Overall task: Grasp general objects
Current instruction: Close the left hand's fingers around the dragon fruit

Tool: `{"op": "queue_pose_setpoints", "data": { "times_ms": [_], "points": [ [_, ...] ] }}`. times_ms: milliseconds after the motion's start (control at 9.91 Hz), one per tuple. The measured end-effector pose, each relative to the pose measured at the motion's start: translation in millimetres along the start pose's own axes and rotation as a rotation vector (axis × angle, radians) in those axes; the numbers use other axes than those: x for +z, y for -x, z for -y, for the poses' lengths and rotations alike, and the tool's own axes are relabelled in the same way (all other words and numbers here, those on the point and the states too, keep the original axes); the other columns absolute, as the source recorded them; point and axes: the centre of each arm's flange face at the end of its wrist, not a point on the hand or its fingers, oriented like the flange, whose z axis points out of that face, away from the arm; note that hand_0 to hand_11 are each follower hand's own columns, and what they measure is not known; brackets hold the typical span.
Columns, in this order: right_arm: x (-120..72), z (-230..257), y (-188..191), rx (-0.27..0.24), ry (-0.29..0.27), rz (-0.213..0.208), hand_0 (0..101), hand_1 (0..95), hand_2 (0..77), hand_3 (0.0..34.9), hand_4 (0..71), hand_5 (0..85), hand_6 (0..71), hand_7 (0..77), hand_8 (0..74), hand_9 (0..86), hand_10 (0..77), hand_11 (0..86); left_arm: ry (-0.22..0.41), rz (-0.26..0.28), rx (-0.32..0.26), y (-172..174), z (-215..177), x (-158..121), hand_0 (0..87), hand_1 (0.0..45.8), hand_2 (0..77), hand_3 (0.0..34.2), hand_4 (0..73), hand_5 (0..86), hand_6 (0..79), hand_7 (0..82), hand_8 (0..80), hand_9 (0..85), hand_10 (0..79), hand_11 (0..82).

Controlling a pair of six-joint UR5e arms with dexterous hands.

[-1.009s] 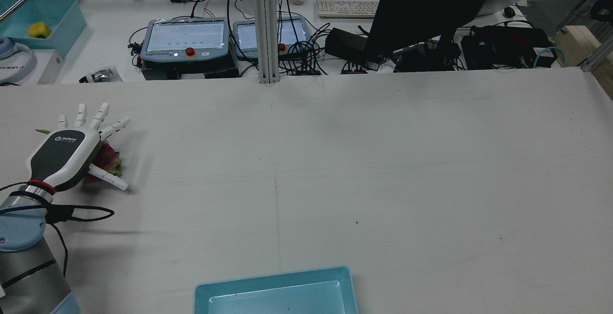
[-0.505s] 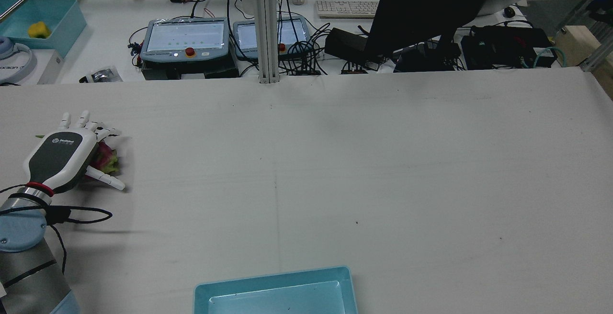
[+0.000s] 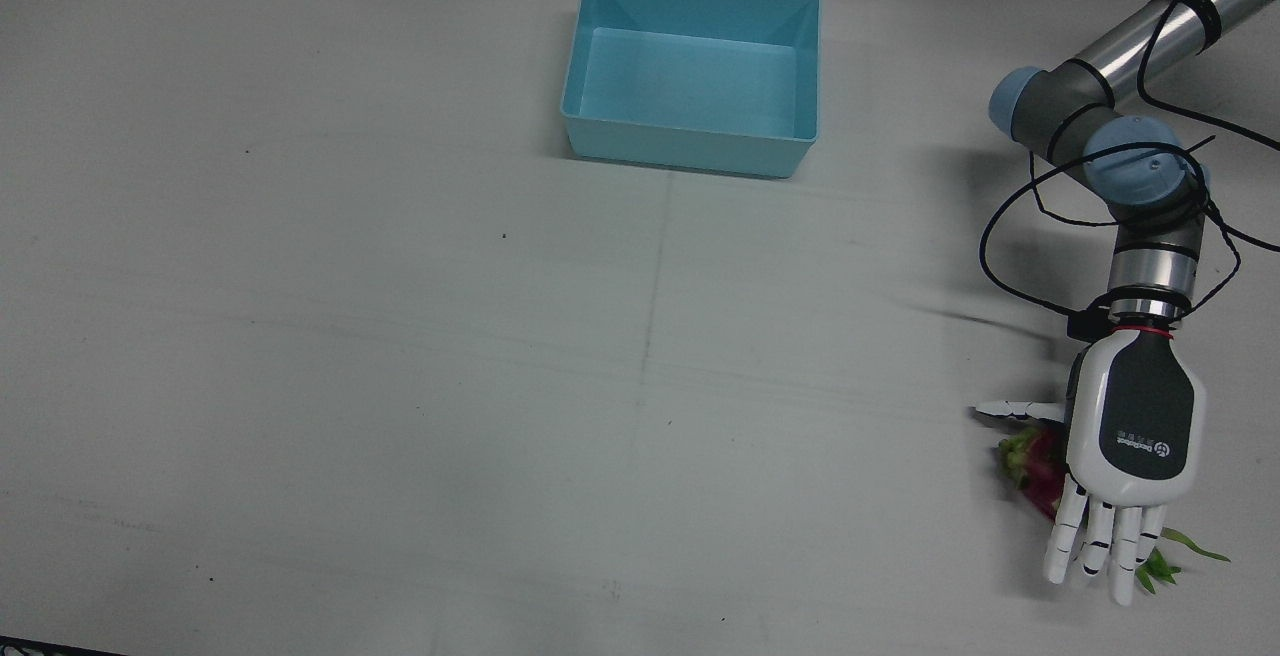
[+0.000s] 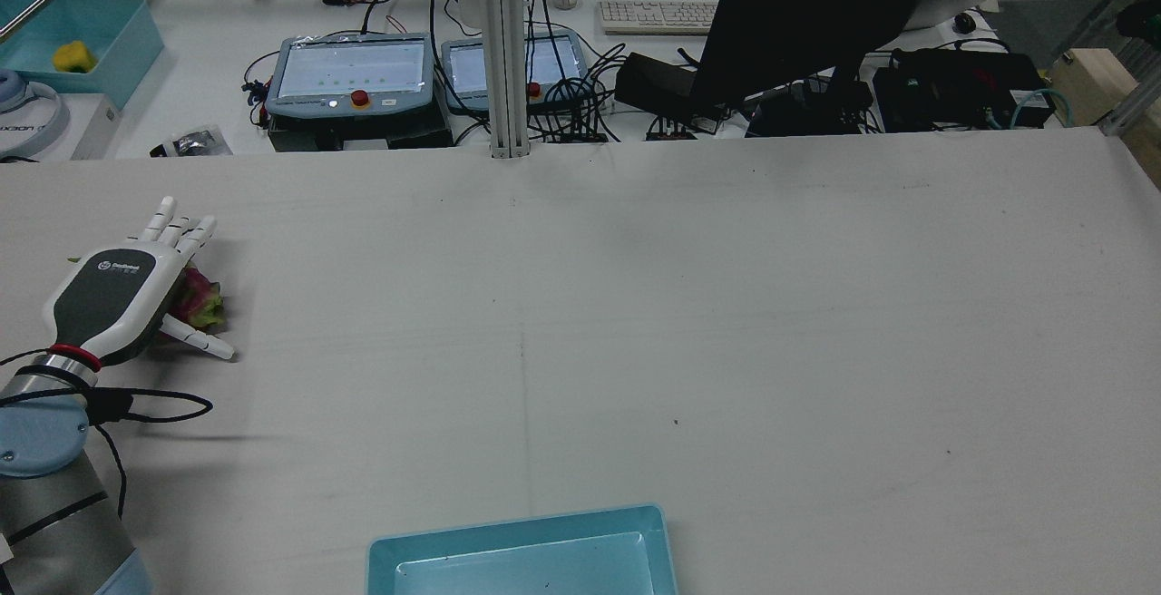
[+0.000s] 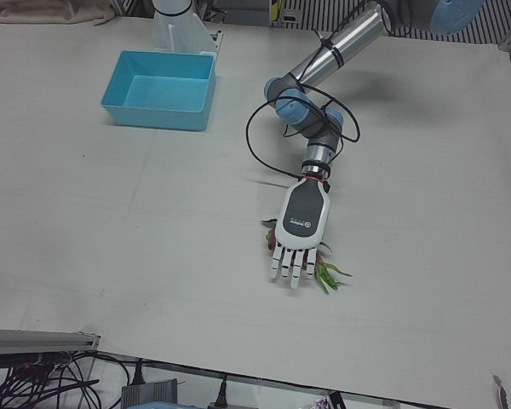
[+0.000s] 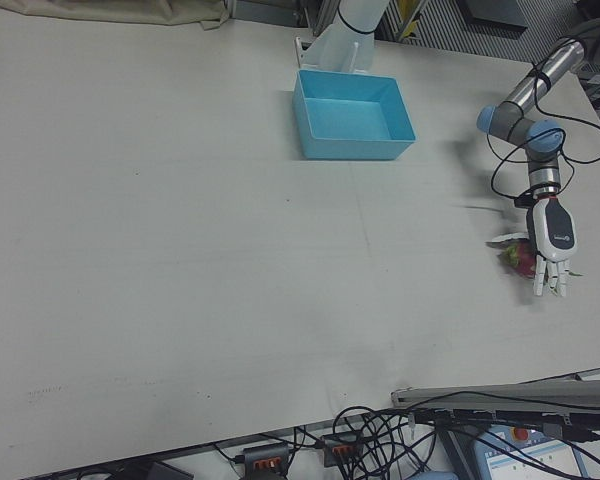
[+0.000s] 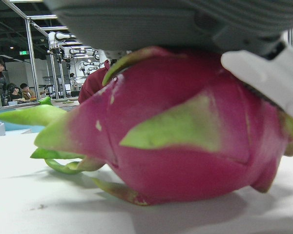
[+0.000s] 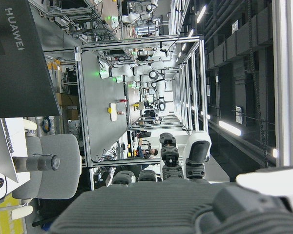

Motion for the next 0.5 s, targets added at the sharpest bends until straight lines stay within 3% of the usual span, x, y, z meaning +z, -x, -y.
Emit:
{"op": "queue_pose_setpoints", "data": {
  "times_ms": [101, 202, 303, 404, 505],
  "points": [
    [0.0, 0.0, 0.0, 0.0, 0.0, 0.0, 0, 6.0, 1.6, 0.0, 0.0, 74.2, 0.0, 0.0, 0.0, 1.6, 0.0, 1.1, -0.017, 0.002, 0.002, 0.1, 2.0, -0.2, 49.3, 0.0, 6.0, 0.0, 6.0, 2.7, 2.7, 24.5, 1.6, 2.2, 14.7, 19.6],
    [0.0, 0.0, 0.0, 0.0, 0.0, 0.0, 0, 6.0, 1.6, 0.0, 0.0, 74.2, 0.0, 0.0, 0.0, 1.6, 0.0, 1.1, -0.03, 0.003, 0.002, 0.4, 3.6, -0.2, 51.4, 0.0, 3.3, 0.0, 6.0, 2.7, 2.2, 10.9, 1.6, 2.2, 14.7, 8.2],
    [0.0, 0.0, 0.0, 0.0, 0.0, 0.0, 0, 6.0, 1.6, 0.0, 0.0, 74.2, 0.0, 0.0, 0.0, 1.1, 0.0, 1.1, -0.038, 0.002, 0.002, 0.5, 4.4, -0.2, 51.5, 0.0, 1.6, 0.0, 19.1, 2.2, 8.2, 15.8, 12.5, 1.1, 14.7, 23.5],
    [0.0, 0.0, 0.0, 0.0, 0.0, 0.0, 0, 6.0, 1.6, 0.0, 0.0, 74.2, 0.0, 0.0, 0.0, 1.1, 0.0, 1.1, -0.042, 0.001, 0.001, 0.6, 4.6, 0.0, 51.5, 0.0, 1.6, 0.0, 19.1, 2.2, 8.2, 15.8, 12.5, 1.1, 14.7, 23.5],
    [0.0, 0.0, 0.0, 0.0, 0.0, 0.0, 0, 6.0, 1.6, 0.0, 0.0, 74.2, 0.0, 0.0, 0.0, 1.1, 0.0, 1.1, -0.044, -0.001, -0.001, 1.1, 4.6, 0.2, 51.5, 0.0, 4.4, 0.0, 28.4, 2.7, 18.0, 25.1, 23.5, 7.1, 14.2, 33.8]
  ]
}}
